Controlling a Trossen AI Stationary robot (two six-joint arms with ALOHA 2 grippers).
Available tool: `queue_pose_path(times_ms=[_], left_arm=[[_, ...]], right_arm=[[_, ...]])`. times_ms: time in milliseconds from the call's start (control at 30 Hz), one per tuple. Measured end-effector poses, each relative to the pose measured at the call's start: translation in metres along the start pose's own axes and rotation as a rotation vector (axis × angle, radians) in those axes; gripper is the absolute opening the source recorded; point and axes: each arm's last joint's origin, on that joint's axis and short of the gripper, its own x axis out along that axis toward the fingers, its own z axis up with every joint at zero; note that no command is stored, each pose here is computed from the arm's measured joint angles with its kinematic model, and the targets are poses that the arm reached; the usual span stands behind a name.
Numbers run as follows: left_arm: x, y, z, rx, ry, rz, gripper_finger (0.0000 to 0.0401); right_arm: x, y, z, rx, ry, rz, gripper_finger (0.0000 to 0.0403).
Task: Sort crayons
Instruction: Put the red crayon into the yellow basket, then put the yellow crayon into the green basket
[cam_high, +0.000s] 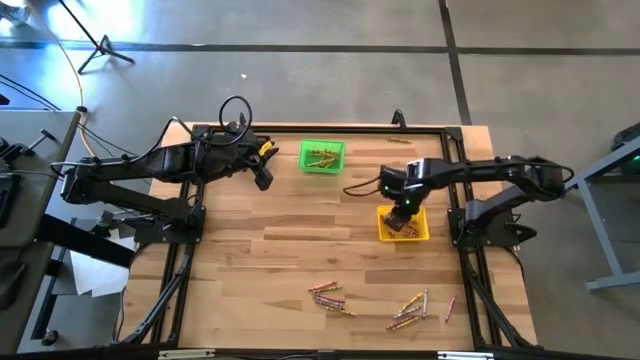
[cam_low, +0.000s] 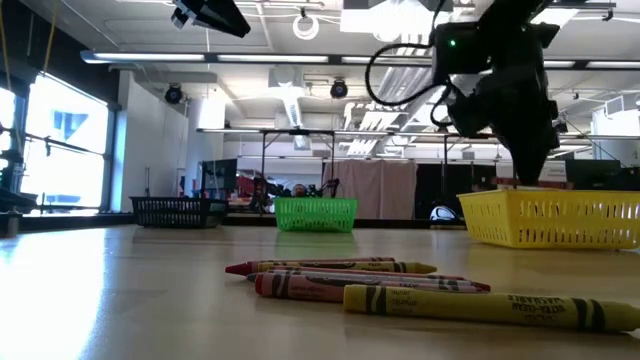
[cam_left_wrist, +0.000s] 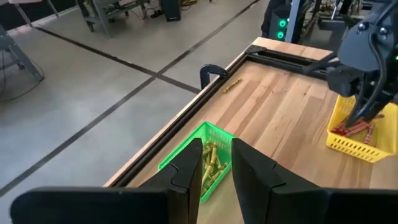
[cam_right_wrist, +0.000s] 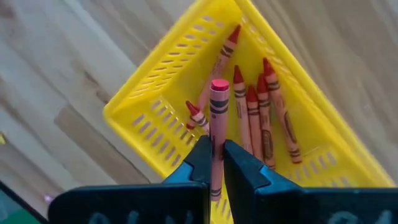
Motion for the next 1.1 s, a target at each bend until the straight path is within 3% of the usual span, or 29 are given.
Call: queue_pose_path(times_ms=[100, 467, 567, 733, 900, 1100], left_arm=[[0.000, 0.000, 0.000, 0.000, 0.000, 0.000, 0.0072], [0.000, 0.000, 0.000, -0.001, 0.000, -0.002, 0.0072], [0.000, 0.000, 0.000, 0.002, 0.000, -0.002, 0.0072], [0.004, 0.003, 0.004, 0.029, -0.028, 0.017, 0.0072], [0.014, 0.004, 0.012, -0.023, -0.091, 0.041, 0.0072], [0.031, 0.000, 0.017, -0.058, -0.139, 0.042, 0.0072]], right_arm=[[0.004, -0.003, -0.002, 0.057, 0.008, -0.024, 0.0018], [-0.009, 0.005, 0.004, 0.013, -0.028, -0.003, 0.0076], [-0.015, 0.005, 0.008, -0.010, -0.080, -0.052, 0.0079], [-0.033, -0.004, 0.023, 0.086, -0.204, -0.133, 0.0079], [-0.051, -0.029, 0.044, 0.098, -0.319, -0.193, 0.0078], [-0.050, -0.090, 0.078, 0.165, -0.357, -0.200, 0.0078]])
